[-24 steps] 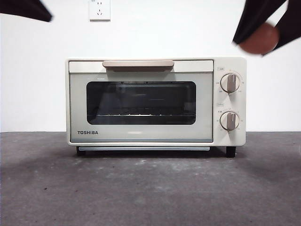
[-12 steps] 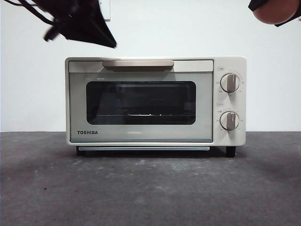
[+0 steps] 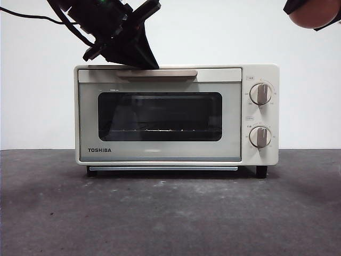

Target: Eggoven

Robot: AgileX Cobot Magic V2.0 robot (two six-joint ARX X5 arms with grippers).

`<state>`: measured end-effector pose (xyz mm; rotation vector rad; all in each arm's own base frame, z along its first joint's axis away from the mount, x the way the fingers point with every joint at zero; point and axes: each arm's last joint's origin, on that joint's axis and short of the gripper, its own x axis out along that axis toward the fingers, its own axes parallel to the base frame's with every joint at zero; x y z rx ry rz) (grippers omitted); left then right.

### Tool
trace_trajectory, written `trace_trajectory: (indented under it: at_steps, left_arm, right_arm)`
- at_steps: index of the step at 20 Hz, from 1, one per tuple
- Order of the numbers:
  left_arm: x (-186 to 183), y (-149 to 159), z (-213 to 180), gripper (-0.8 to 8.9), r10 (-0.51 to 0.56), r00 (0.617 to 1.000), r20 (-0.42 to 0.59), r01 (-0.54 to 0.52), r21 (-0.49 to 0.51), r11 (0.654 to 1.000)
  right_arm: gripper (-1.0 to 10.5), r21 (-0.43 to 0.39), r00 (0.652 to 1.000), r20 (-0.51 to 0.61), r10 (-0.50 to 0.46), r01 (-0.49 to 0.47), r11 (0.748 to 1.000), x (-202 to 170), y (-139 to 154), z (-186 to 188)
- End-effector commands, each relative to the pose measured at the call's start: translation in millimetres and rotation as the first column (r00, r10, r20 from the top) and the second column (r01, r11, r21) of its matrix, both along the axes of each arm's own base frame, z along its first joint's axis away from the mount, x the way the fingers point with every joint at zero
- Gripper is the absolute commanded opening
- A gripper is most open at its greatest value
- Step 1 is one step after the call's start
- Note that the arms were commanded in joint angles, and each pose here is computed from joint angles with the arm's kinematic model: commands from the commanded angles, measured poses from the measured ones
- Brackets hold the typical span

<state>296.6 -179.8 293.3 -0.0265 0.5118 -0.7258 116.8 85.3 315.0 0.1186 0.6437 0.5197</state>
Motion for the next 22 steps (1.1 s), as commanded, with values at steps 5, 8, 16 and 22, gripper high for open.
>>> trace_trajectory:
  at_steps: [5, 8, 16, 22]
  left_arm:
    - [-17, -21, -27, 0.07, -0.069, 0.984, -0.166, 0.094, 0.146, 0.985]
    - [-33, -35, -31, 0.07, -0.121, 0.968, -0.221, 0.161, 0.175, 0.971]
    - [-77, -51, -19, 0.07, -0.207, 0.931, -0.302, 0.273, 0.194, 0.942]
    - [-95, -25, 25, 0.07, -0.193, 0.963, -0.188, 0.217, 0.120, 0.969]
  right_arm:
    - [0.0, 0.006, 0.999, 0.036, 0.014, -0.014, 1.000, 0, 2, 7]
    - [0.0, 0.014, 0.999, 0.048, 0.015, -0.015, 1.000, 1, 2, 8]
    - [0.0, 0.022, 0.998, 0.060, 0.014, -0.015, 1.000, 2, 3, 9]
    - [0.0, 0.027, 0.998, 0.057, 0.016, -0.018, 0.999, 14, 12, 6]
